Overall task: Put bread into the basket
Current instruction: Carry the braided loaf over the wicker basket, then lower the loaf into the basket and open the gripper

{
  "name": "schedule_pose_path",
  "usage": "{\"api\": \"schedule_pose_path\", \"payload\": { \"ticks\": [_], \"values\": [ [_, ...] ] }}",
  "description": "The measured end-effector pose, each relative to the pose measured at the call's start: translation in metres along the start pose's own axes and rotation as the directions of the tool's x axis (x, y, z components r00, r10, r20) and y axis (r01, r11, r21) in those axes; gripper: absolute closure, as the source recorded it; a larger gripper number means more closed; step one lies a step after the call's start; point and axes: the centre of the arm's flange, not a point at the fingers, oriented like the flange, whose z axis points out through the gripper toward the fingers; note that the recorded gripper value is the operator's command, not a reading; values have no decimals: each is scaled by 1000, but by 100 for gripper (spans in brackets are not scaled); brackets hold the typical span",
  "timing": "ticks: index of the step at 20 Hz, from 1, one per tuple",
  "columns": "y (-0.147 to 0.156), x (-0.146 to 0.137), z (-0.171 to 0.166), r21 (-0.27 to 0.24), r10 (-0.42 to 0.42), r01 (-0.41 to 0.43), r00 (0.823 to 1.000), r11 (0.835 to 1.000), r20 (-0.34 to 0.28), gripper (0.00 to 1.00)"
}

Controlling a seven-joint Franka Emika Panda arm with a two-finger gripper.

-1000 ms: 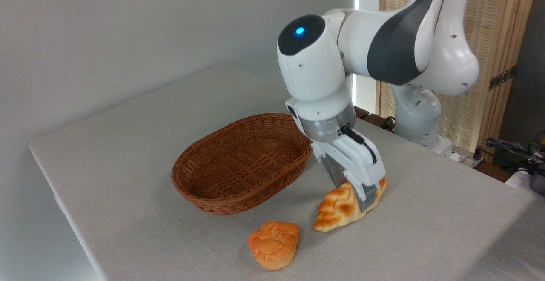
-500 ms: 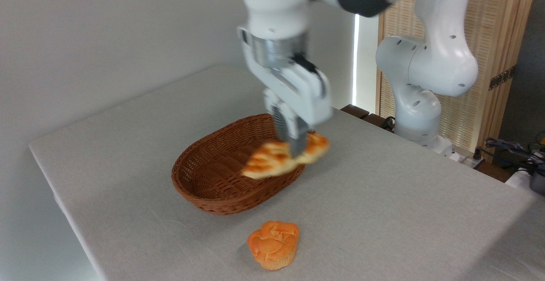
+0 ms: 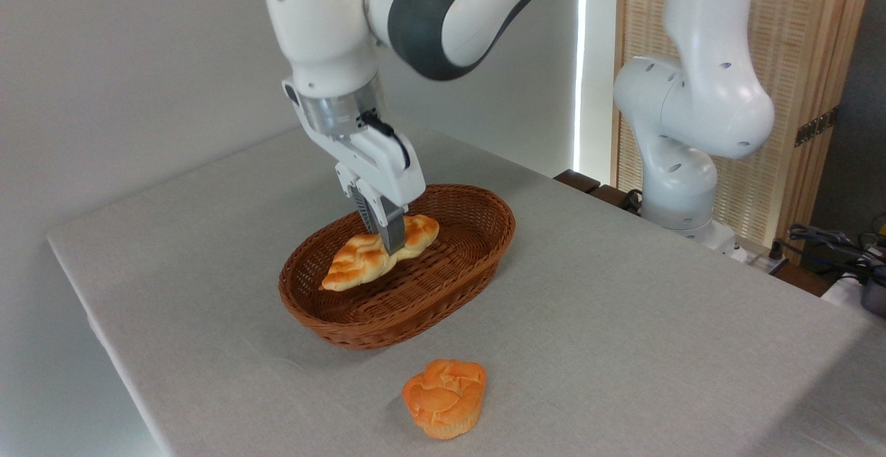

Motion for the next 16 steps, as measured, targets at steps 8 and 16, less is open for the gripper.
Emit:
{"api": "schedule_pose_path", "payload": {
  "ticks": [8, 16],
  "values": [
    [1, 2, 20, -25, 5, -4, 999, 1000, 35, 0],
    [2, 1, 23, -28, 5, -3, 999, 1000, 39, 0]
  ]
}}
